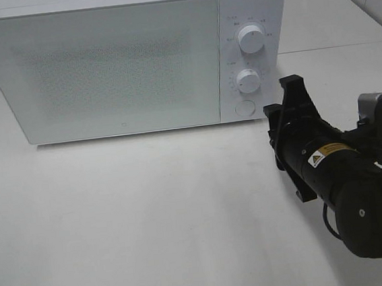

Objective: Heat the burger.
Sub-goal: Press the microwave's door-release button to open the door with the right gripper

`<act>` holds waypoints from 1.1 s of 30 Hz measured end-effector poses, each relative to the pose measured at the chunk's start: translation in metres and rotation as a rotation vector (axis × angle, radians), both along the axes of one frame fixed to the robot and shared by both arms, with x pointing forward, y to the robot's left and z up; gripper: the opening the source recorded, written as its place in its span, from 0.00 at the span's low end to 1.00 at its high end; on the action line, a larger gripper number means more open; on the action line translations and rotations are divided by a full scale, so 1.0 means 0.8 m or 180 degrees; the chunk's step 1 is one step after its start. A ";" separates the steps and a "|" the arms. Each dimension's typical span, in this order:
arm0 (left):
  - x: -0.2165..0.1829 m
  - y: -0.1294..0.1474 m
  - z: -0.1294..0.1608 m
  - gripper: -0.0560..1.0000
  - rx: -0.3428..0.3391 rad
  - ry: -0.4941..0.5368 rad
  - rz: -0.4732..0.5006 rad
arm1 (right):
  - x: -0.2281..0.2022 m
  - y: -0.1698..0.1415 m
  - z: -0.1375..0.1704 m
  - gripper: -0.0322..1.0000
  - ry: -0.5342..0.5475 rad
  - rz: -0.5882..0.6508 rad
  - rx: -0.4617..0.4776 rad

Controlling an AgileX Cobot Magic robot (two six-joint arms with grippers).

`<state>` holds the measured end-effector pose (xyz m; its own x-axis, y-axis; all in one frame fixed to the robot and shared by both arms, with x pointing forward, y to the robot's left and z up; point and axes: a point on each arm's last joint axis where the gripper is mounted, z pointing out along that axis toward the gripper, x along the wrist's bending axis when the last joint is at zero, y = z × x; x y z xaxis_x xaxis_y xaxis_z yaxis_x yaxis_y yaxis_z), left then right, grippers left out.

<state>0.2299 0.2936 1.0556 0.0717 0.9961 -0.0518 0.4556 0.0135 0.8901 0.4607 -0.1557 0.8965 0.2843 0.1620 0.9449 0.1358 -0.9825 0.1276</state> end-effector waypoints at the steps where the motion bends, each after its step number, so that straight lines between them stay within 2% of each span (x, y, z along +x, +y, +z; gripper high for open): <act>1: 0.000 0.000 0.000 0.99 0.0000 0.0000 0.0000 | 0.000 0.000 0.000 0.41 0.0000 0.0000 0.0000; 3: 0.000 0.000 0.000 0.99 0.0000 0.0000 0.0000 | 0.000 0.000 0.000 0.37 0.0008 -0.0027 0.0085; 5: 0.000 0.000 0.000 0.99 0.0000 0.0000 0.0000 | 0.000 0.000 0.000 0.27 0.0025 -0.0072 0.0226; 8: 0.000 0.000 0.000 0.99 0.0000 0.0000 0.0000 | 0.000 0.000 0.000 0.25 0.0027 -0.0079 0.0251; 13: 0.000 0.000 0.000 0.99 0.0000 0.0000 0.0000 | 0.000 0.000 -0.001 0.10 0.0074 -0.0167 0.0530; 17: 0.000 0.000 0.000 0.99 0.0000 0.0000 0.0000 | -0.001 0.000 -0.002 0.04 0.0119 -0.0186 0.0560; 26: 0.000 0.000 0.000 0.99 0.0000 0.0000 0.0000 | 0.017 -0.010 -0.003 0.04 0.0193 -0.0392 0.0659; 33: 0.000 0.000 0.000 0.99 0.0000 0.0000 0.0000 | 0.042 -0.006 -0.013 0.04 0.0233 -0.0310 0.0677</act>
<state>0.2299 0.2936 1.0556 0.0717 0.9961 -0.0518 0.4556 0.0135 0.8901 0.4944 -0.1603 0.8861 0.3578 -0.0698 0.9312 0.0405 -0.9951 -0.0902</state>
